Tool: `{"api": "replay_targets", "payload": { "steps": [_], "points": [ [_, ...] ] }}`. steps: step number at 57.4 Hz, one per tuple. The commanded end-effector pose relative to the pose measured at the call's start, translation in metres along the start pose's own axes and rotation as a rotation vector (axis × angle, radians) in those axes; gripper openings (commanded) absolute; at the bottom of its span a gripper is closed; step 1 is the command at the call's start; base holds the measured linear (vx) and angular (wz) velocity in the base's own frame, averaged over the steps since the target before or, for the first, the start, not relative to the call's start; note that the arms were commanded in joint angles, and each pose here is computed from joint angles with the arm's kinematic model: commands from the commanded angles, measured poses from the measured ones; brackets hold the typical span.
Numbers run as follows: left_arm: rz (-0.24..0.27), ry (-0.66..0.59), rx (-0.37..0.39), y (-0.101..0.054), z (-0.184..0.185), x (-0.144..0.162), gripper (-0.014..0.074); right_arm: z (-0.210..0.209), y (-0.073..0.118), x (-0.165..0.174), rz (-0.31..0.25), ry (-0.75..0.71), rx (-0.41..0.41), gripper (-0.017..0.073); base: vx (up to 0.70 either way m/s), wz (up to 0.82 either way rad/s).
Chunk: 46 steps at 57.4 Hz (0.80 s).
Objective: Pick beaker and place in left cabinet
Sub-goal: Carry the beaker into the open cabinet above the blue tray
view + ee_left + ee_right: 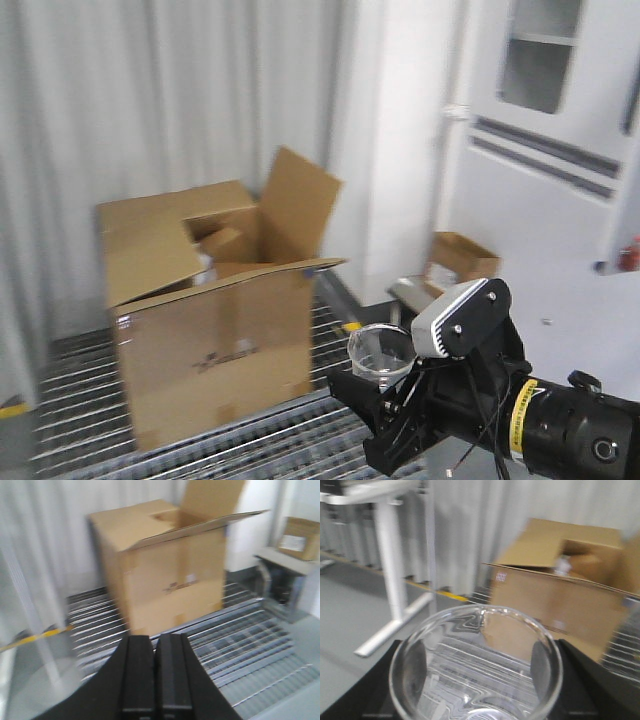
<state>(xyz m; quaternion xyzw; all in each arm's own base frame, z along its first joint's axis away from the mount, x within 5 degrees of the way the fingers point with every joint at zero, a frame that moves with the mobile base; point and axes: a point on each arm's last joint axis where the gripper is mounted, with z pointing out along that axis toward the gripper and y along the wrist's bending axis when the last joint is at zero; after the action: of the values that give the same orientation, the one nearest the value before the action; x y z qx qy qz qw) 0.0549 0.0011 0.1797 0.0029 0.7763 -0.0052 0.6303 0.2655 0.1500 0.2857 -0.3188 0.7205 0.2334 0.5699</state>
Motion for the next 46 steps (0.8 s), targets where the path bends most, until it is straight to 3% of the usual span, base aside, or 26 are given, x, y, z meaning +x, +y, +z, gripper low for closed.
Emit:
{"api": "replay_targets", "payload": {
  "steps": [1, 46],
  "points": [
    [-0.006, -0.108, 0.017, -0.0014, -0.0026, -0.0112, 0.0004, -0.0077, 0.0023, -0.0234, -0.001, -0.104, -0.023, 0.0226, 0.29, -0.79],
    [-0.006, -0.108, 0.017, -0.0014, -0.0026, -0.0112, 0.0004, -0.0077, 0.0025, -0.0235, -0.001, -0.106, -0.024, 0.0226, 0.27, -0.70]
  ]
}}
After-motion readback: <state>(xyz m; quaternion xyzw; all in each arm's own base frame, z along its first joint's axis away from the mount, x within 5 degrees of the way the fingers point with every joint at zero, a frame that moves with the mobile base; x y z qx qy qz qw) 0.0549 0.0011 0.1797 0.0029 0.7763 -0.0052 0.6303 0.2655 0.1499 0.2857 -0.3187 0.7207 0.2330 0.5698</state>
